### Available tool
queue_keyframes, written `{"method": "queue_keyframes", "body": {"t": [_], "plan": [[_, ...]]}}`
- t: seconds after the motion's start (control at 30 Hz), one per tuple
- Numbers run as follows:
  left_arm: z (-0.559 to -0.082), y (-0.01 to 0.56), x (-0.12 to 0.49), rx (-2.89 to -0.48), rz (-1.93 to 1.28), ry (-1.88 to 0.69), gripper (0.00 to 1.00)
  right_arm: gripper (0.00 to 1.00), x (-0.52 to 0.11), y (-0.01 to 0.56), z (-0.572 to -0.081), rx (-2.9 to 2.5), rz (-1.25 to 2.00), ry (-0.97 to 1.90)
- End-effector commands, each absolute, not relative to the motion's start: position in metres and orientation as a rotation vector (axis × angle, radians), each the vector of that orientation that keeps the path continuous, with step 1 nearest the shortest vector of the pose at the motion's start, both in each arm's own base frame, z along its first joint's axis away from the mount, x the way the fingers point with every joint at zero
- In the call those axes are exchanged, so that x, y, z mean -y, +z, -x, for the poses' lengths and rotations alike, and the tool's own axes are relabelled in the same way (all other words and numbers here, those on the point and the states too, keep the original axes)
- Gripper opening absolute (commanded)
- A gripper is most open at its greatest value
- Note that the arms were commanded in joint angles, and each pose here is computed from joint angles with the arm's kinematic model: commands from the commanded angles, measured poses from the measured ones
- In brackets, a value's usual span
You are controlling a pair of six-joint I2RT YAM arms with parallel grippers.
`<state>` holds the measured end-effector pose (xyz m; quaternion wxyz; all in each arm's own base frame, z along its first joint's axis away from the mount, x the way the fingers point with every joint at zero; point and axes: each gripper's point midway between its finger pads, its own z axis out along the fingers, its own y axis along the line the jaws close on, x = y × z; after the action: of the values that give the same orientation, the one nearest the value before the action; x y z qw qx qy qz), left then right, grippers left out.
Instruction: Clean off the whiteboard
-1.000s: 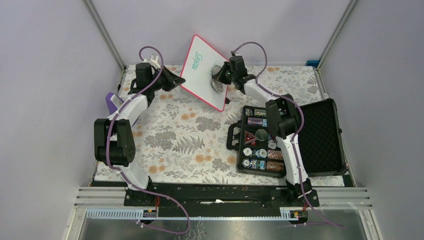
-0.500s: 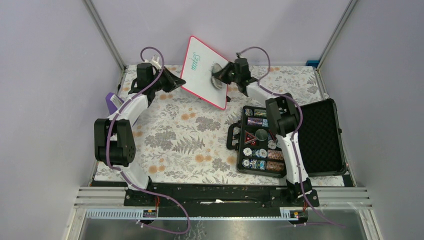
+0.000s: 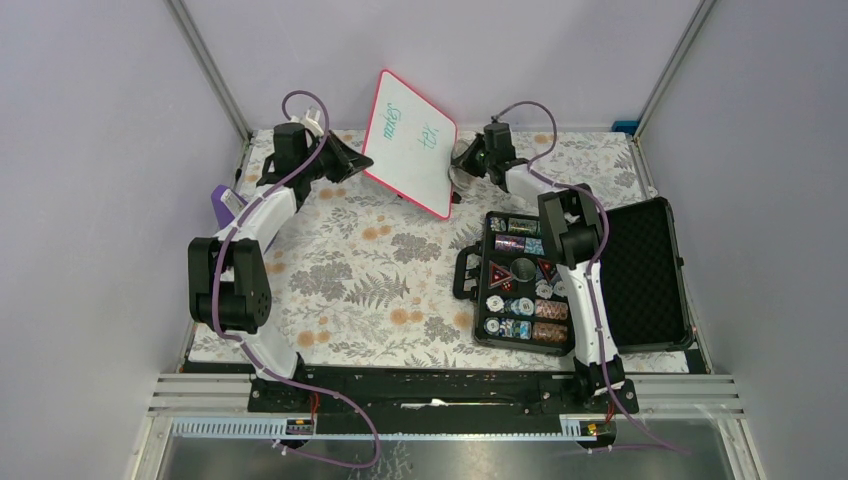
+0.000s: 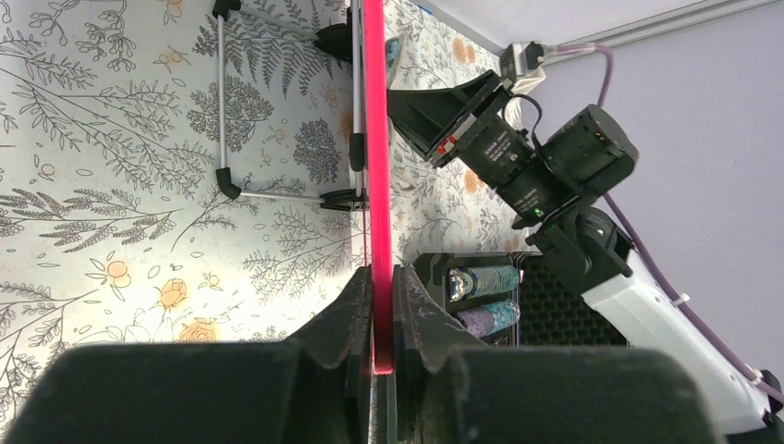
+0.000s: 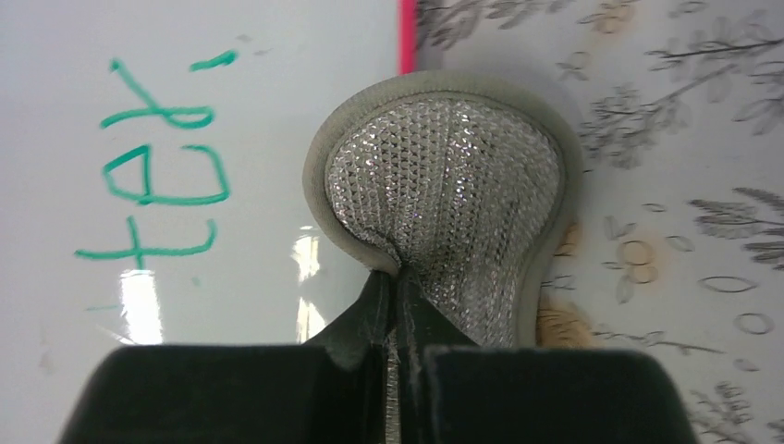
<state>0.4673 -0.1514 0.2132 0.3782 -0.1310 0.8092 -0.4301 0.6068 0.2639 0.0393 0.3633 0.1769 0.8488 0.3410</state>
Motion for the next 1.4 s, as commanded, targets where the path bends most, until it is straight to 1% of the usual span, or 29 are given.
{"method": "queue_keyframes", "body": {"t": [0.0,0.2,0.3,0.4,0.43,0.5,0.57,0.67,0.73,0.8,0.9,1.07,1.13,1.17,1.37], "plan": [[-0.459,0.22,0.167,-2.096,0.254,-1.165,0.0,0.0,-0.359,0.148,-0.569,-2.048,-0.089,0.986],[-0.463,0.212,0.161,-2.141,0.257,-1.158,0.0,0.0,-0.364,0.157,-0.581,-2.049,-0.026,0.951],[-0.466,0.217,0.157,-2.122,0.248,-1.118,0.15,0.0,-0.365,0.153,-0.579,-2.066,-0.009,0.973],[-0.468,0.23,0.152,-2.08,0.235,-1.065,0.34,0.0,-0.368,0.142,-0.572,-2.081,-0.012,1.018],[-0.469,0.233,0.15,-2.069,0.236,-1.043,0.39,0.0,-0.369,0.138,-0.57,-2.086,-0.016,1.026],[-0.473,0.236,0.149,-2.07,0.257,-1.027,0.45,0.0,-0.368,0.133,-0.566,-2.1,-0.02,1.031],[-0.477,0.235,0.152,-2.09,0.262,-1.038,0.49,0.0,-0.365,0.133,-0.564,-2.1,-0.021,1.02],[-0.485,0.235,0.151,-2.105,0.268,-1.013,0.5,0.0,-0.362,0.138,-0.56,-2.089,-0.021,1.018],[-0.489,0.23,0.15,-2.114,0.282,-0.998,0.47,0.0,-0.363,0.141,-0.56,-2.081,-0.01,1.021],[-0.493,0.227,0.153,-2.124,0.277,-1.01,0.38,0.0,-0.366,0.148,-0.561,-2.067,0.011,1.035],[-0.497,0.218,0.153,-2.161,0.259,-0.981,0.28,0.0,-0.37,0.163,-0.567,-2.038,0.044,1.041],[-0.5,0.197,0.147,-2.251,0.214,-0.947,0.07,0.0,-0.375,0.181,-0.584,-2.023,0.065,1.014],[-0.501,0.193,0.143,-2.272,0.193,-0.953,0.01,0.0,-0.38,0.187,-0.59,-2.009,0.067,1.03],[-0.501,0.192,0.139,-2.279,0.189,-0.953,0.0,0.0,-0.382,0.186,-0.593,-2.008,0.06,1.036],[-0.5,0.19,0.121,-2.289,0.164,-0.908,0.0,0.0,-0.375,0.15,-0.607,-2.064,-0.052,1.046]]}}
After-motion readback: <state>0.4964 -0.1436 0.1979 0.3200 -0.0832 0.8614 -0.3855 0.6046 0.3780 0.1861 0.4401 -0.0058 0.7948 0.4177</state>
